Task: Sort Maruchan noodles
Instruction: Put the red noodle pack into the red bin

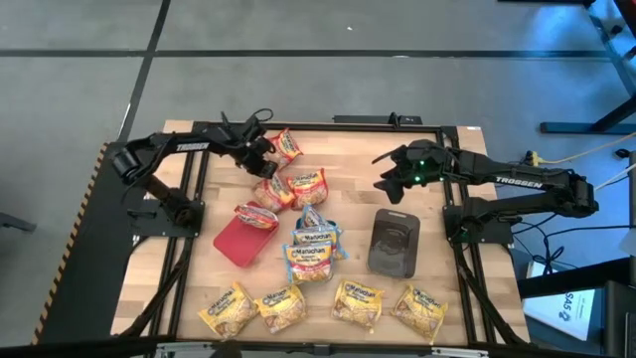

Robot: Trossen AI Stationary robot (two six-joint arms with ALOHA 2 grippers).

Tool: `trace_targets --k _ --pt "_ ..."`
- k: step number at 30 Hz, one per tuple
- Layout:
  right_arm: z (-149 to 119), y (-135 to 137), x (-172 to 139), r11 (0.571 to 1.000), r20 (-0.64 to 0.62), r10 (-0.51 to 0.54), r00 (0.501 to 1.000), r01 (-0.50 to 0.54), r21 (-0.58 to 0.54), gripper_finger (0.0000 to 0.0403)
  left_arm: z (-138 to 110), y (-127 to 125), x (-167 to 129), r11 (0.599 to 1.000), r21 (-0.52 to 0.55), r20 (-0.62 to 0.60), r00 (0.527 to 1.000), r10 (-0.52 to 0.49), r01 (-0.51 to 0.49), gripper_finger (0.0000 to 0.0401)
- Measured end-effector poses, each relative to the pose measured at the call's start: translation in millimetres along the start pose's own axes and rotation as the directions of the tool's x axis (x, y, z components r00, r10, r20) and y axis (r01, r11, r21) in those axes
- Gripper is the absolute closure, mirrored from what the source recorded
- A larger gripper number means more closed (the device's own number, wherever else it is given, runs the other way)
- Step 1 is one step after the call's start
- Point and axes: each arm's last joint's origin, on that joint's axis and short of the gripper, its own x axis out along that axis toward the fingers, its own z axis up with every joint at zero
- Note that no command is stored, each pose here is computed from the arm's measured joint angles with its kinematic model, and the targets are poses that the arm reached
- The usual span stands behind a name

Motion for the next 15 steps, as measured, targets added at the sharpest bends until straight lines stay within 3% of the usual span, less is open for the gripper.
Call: trace_targets --k 8,15 --pt "-2.0 -1.1 0.0 1.000 -0.021 -0.012 1.000 0.012 0.001 0.0173 -3.9 -31.5 -51.6 0.995 0.077 0.135 0.989 -0.067 0.057 0.0401" --pt "-2.2 -1.3 -0.1 1.000 -0.023 -0.014 1.000 0.014 0.002 0.0173 -14.9 -62.1 -92.1 0.980 0.172 0.268 0.952 -0.148 0.104 0.0401"
